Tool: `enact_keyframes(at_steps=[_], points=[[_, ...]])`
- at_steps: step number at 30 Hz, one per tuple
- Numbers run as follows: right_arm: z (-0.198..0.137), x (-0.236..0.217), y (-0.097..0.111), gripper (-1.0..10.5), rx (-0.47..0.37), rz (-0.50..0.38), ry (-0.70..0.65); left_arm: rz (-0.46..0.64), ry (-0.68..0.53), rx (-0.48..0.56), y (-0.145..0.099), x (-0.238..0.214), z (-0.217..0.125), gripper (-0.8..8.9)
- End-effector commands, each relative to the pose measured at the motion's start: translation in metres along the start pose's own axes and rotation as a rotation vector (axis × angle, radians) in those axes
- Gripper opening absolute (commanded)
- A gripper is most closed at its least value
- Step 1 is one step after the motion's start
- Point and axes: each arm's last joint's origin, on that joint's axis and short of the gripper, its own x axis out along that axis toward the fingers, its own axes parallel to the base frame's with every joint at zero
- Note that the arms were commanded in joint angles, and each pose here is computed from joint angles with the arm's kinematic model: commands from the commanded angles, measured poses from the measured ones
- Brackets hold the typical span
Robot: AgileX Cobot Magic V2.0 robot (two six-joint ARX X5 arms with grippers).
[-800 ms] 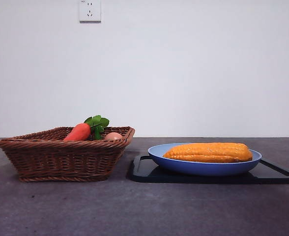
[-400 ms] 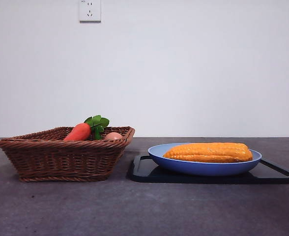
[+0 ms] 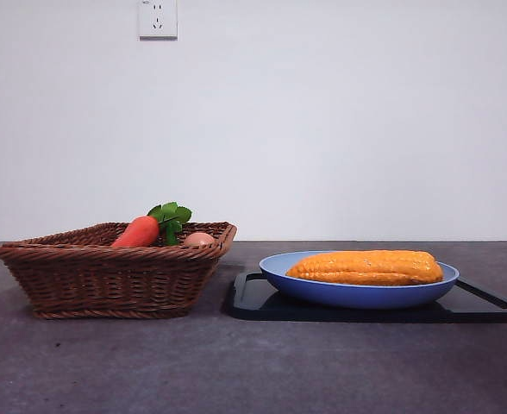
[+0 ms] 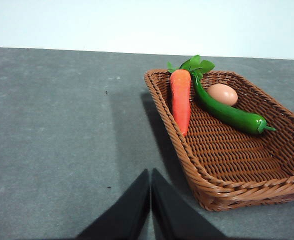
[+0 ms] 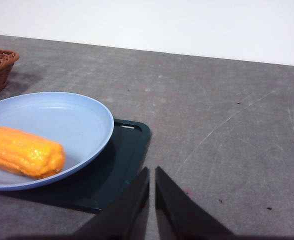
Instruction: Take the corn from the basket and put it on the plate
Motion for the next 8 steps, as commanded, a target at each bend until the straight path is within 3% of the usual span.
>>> enact_keyframes(at_steps=[1, 8], points=[[-0.0023, 0.0005, -0.0003, 0.0, 0.015, -0.005, 0.007, 0.005, 0.022, -0.008, 0.0013, 0.0025, -0.0086, 0.07], [-0.0022, 0.0005, -0.0003, 0.0, 0.015, -0.005, 0.006, 0.005, 0.021, -0.008, 0.0013, 0.0025, -0.0086, 0.07]])
